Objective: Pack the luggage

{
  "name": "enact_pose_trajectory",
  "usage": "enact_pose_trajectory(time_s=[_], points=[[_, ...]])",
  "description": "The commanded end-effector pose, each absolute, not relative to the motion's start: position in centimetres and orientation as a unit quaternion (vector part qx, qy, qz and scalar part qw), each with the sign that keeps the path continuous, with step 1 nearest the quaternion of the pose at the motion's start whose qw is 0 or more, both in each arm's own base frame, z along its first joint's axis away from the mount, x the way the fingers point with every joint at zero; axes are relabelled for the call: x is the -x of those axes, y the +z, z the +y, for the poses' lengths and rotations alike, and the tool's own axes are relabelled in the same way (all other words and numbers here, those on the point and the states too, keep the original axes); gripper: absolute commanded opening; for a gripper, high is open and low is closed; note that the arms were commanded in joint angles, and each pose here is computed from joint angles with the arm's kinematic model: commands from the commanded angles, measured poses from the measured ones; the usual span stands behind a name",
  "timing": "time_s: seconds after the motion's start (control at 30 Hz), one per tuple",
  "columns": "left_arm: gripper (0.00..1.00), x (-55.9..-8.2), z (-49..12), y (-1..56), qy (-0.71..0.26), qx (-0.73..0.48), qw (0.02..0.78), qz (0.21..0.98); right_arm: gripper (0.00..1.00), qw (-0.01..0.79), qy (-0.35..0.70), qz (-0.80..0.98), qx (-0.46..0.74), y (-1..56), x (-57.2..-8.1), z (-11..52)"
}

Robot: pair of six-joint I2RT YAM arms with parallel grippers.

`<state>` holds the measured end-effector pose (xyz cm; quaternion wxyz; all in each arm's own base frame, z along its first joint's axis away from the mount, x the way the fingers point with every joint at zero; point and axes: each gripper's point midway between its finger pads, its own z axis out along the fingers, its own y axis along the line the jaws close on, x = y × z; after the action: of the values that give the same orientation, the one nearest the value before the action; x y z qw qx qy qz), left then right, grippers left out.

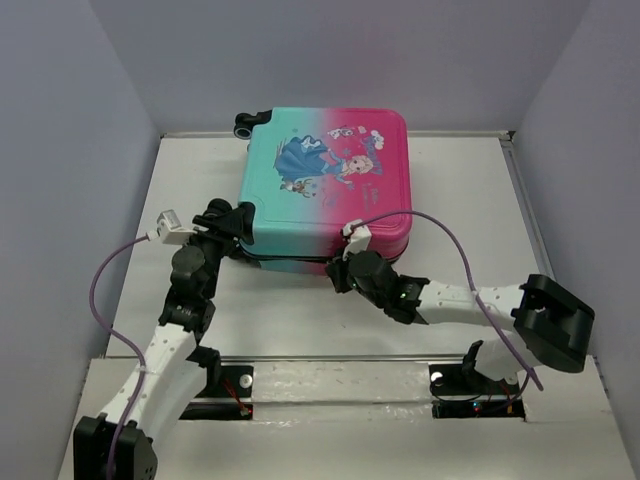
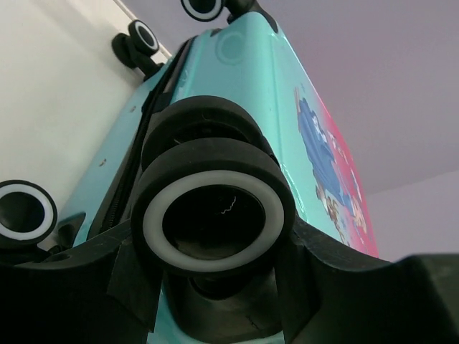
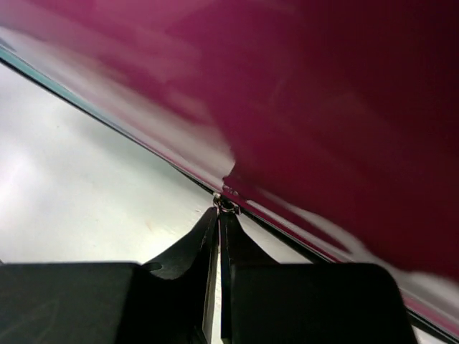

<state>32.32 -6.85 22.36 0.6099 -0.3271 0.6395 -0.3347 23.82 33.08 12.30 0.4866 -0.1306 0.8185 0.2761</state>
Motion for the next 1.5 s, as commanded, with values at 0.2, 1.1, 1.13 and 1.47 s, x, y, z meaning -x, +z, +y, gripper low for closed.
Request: enact_pose_trajectory(time_s=[0.2, 1.1, 1.13, 1.47], points=[[0.06, -24.3, -13.5, 23.9, -0.423, 0.173, 0.562, 0.69, 0.07, 0.458, 0.388, 0.739, 0.305, 15.2, -17.9, 51.3], [0.06, -24.7, -38.9, 37.5, -0.603, -0.056, 0.461, 0.649, 0.07, 0.486, 0.472, 0.706, 0.204, 17.7, -19.2, 36.8], [0.06, -24.3, -39.7, 38.0, -0.611, -0.063, 0.453, 0.646, 0.07, 0.485, 0.48, 0.702, 0.204, 17.5, -18.9, 37.8], [0.06, -18.0, -42.9, 41.5, -0.654, -0.072, 0.412, 0.63, 0.07, 0.659, 0.485, 0.574, -0.011, 25.0, -25.0, 35.9]])
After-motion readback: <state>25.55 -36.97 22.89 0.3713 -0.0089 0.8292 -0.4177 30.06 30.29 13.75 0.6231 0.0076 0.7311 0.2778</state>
